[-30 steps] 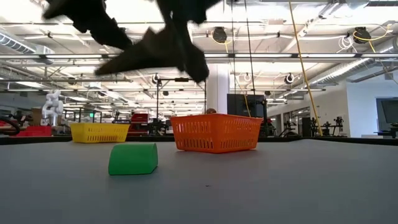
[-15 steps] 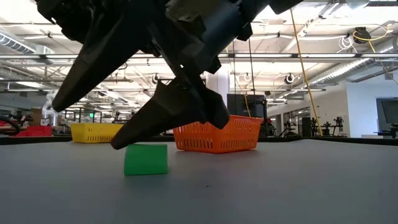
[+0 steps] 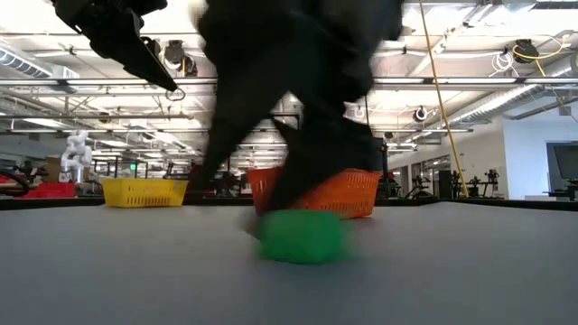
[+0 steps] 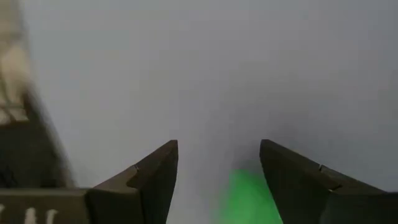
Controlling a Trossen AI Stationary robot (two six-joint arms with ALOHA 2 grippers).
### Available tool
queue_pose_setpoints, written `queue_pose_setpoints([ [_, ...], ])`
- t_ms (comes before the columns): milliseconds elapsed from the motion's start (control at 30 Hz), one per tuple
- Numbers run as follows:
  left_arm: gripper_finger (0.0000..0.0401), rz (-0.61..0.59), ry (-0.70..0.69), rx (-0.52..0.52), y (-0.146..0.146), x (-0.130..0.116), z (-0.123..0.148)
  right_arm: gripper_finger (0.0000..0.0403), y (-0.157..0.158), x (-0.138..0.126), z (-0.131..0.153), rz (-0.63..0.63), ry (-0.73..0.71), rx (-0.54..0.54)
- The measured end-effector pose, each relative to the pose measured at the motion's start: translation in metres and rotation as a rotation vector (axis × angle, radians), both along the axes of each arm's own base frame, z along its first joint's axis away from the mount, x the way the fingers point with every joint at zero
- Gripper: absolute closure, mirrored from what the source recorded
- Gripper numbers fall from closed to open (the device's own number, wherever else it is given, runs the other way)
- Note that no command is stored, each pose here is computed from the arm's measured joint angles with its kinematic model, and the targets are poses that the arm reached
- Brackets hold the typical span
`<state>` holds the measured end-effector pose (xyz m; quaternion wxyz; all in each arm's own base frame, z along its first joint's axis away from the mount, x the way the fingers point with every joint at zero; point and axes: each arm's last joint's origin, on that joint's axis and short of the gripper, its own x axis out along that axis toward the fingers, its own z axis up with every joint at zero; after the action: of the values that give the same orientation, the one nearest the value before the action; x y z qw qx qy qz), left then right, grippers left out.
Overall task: Sort & place blocks by color
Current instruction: Put the green block into the orange bin
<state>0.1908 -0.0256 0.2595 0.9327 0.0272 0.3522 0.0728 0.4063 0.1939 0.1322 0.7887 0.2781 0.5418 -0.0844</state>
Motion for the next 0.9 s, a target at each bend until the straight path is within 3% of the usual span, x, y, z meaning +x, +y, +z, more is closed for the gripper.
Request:
queue_pose_setpoints([
  [267, 0.0167, 0.004, -0.001, -0.004, 0.000, 0.000, 0.000, 0.0192, -0.008, -0.026, 0.024, 0.040, 0.170, -0.046],
  [500, 0.0167, 0.008, -0.003, -0.013, -0.001, 0.000, 0.000, 0.0192, -0.005, -0.039, 0.067, 0.123, 0.079, -0.052],
  [733, 0.0167, 0.009, -0.004, -0.014, -0.001, 0.000, 0.000, 0.0192, 0.029, -0.054, 0.068, 0.132, 0.066, 0.009],
  [900, 0.0167, 0.009, -0.006, -0.015, -0.001, 0.000, 0.000, 0.0192, 0.044, -0.054, 0.062, 0.115, -0.024, -0.037],
])
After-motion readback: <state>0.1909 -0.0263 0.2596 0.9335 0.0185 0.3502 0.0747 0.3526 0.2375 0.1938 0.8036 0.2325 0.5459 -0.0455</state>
